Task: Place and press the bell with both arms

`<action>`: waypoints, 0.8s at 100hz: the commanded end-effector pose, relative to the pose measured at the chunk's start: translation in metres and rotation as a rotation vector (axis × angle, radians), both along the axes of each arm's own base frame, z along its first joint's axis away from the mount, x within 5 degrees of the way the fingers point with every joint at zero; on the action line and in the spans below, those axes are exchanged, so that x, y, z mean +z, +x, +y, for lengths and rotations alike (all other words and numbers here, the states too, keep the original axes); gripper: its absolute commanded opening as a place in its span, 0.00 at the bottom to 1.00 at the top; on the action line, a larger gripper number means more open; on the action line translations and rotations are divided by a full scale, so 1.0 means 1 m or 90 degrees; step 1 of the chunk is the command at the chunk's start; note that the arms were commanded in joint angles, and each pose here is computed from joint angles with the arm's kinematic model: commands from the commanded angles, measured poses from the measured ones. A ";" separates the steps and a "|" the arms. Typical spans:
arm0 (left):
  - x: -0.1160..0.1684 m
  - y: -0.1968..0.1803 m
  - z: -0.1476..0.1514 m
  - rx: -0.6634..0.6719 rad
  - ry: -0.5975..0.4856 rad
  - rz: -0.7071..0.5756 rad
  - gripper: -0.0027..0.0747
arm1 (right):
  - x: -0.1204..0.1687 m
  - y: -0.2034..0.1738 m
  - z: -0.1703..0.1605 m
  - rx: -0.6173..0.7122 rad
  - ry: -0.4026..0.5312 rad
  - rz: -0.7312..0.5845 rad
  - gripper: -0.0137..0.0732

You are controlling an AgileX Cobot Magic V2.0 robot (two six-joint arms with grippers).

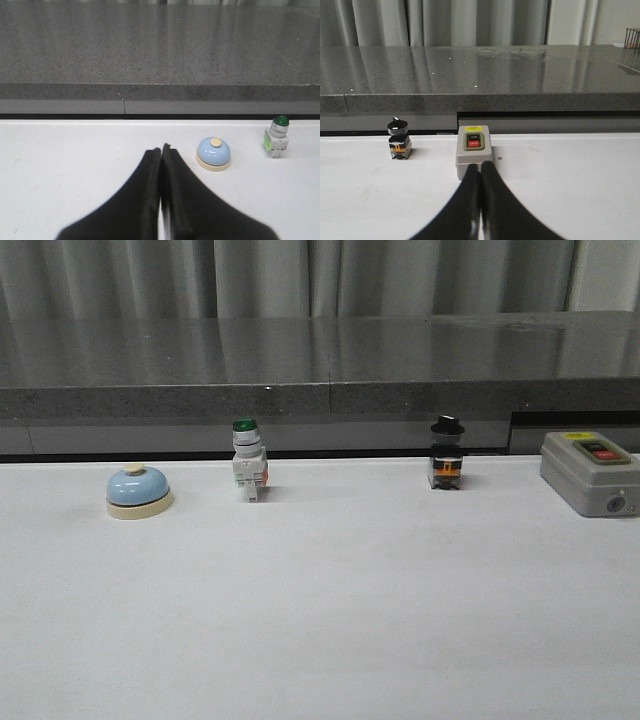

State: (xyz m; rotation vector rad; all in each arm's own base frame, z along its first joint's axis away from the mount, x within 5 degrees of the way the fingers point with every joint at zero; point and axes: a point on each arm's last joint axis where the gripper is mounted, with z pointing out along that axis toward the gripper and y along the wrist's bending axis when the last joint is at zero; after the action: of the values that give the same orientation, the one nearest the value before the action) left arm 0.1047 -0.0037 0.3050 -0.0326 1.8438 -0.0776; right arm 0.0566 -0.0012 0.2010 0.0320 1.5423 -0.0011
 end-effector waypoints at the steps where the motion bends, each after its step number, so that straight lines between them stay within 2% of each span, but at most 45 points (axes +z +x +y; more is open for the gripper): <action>1: 0.021 0.017 -0.001 -0.002 -0.012 -0.029 0.01 | 0.013 -0.003 0.000 -0.001 -0.010 -0.072 0.09; 40: 0.032 0.088 -0.005 -0.007 -0.012 0.138 0.01 | 0.013 -0.003 0.000 -0.001 -0.010 -0.072 0.09; 48: 0.031 0.102 -0.009 -0.029 0.016 0.155 0.04 | 0.013 -0.003 0.000 -0.001 -0.010 -0.072 0.09; 53: 0.030 0.110 -0.014 -0.048 0.030 0.163 0.11 | 0.013 -0.003 0.000 -0.001 -0.010 -0.072 0.09; 60: 0.028 0.122 -0.022 -0.071 0.039 0.174 0.25 | 0.013 -0.003 0.000 -0.001 -0.010 -0.072 0.09; 74: 0.022 0.146 -0.037 -0.100 0.045 0.192 0.66 | 0.013 -0.003 0.000 -0.001 -0.010 -0.072 0.09; 80: 0.019 0.157 -0.040 -0.105 0.045 0.205 0.78 | 0.013 -0.003 0.000 -0.001 -0.010 -0.072 0.09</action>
State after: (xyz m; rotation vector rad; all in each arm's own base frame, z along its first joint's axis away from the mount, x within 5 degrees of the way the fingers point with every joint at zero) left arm 0.2448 -0.0360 0.3083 0.1577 2.2652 -0.1034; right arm 0.0566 -0.0012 0.2010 0.0320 1.5423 -0.0011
